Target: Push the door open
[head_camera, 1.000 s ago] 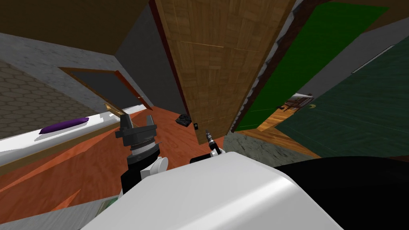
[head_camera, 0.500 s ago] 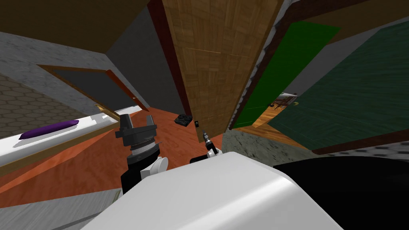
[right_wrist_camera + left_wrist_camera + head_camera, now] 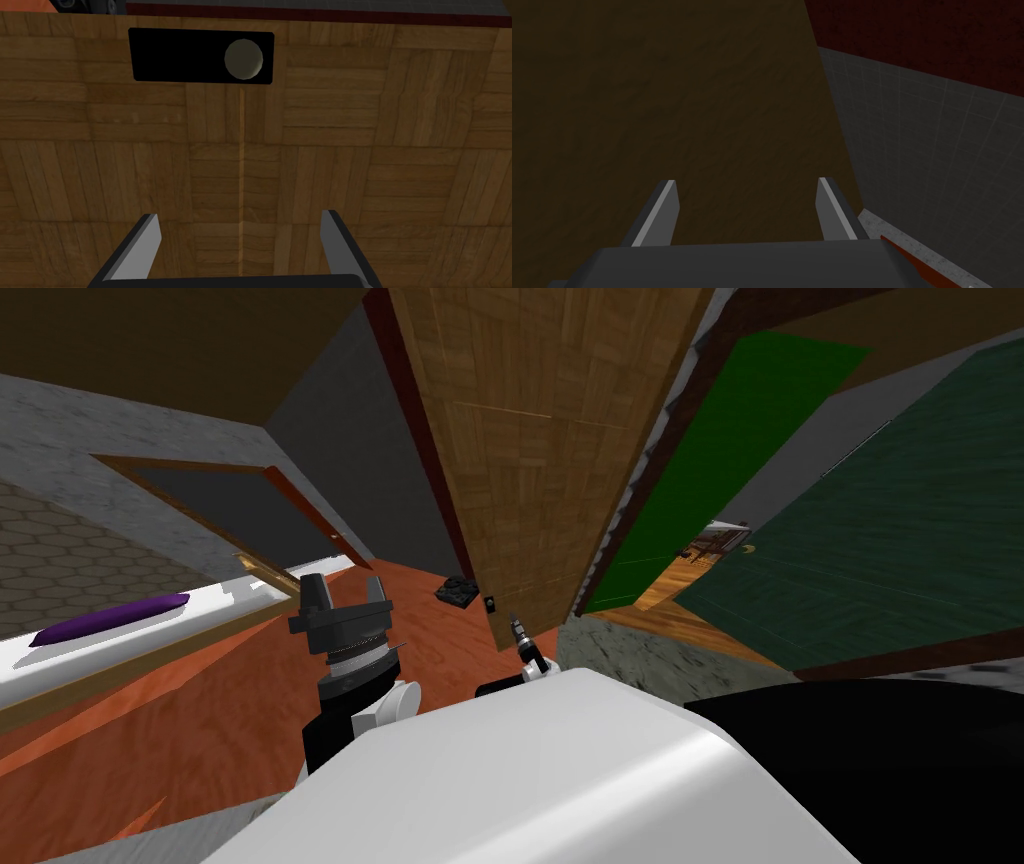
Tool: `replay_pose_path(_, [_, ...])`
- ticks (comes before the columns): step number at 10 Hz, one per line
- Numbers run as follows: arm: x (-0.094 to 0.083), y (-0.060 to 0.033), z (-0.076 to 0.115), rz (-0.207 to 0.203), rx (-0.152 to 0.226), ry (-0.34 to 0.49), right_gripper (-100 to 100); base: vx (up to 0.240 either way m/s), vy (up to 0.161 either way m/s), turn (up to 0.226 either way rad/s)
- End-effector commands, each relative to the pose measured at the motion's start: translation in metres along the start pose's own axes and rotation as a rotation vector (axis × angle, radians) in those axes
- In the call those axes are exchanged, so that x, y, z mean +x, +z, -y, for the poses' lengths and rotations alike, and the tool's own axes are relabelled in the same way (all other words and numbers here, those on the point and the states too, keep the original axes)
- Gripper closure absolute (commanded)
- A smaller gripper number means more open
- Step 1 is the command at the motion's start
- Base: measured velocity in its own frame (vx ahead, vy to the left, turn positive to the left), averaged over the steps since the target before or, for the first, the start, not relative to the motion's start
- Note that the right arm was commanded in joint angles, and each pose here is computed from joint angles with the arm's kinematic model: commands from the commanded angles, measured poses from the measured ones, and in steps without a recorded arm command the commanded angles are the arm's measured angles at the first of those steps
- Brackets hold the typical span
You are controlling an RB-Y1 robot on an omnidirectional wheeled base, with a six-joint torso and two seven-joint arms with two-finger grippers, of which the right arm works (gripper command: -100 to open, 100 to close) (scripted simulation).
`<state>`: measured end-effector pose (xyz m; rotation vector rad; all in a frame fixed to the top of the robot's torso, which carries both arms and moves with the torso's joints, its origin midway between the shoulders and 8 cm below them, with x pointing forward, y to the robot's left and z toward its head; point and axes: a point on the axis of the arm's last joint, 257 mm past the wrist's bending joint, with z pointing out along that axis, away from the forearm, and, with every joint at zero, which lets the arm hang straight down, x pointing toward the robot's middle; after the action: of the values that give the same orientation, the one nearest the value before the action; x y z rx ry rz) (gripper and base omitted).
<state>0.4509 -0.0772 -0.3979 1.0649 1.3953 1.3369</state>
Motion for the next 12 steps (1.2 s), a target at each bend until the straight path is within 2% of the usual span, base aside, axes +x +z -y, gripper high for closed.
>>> replay_pose_path(1, [-0.011,-0.001,0.002,0.006,0.002,-0.02,-100,0.23,0.014,0.023])
replay_pose_path(4, [-0.013,-0.0003,0.002,0.011,0.001,-0.025,-100,0.228,0.115,0.014])
replay_pose_path(6, [-0.005,0.0014,0.0,0.012,-0.002,-0.011,-100,0.174,0.102,0.017])
replay_pose_path(8, [0.012,0.0045,-0.005,0.01,-0.009,0.02,-100,0.145,0.162,0.018])
replay_pose_path(9, [0.006,0.0021,-0.004,0.011,-0.007,0.011,-100,0.06,0.058,-0.024])
replay_pose_path(10, [0.006,0.0021,-0.004,0.011,-0.007,0.011,100,-0.015,-0.008,0.01])
replay_pose_path(12, [0.006,0.0021,-0.004,0.011,-0.007,0.011,100,-0.02,-0.02,0.017])
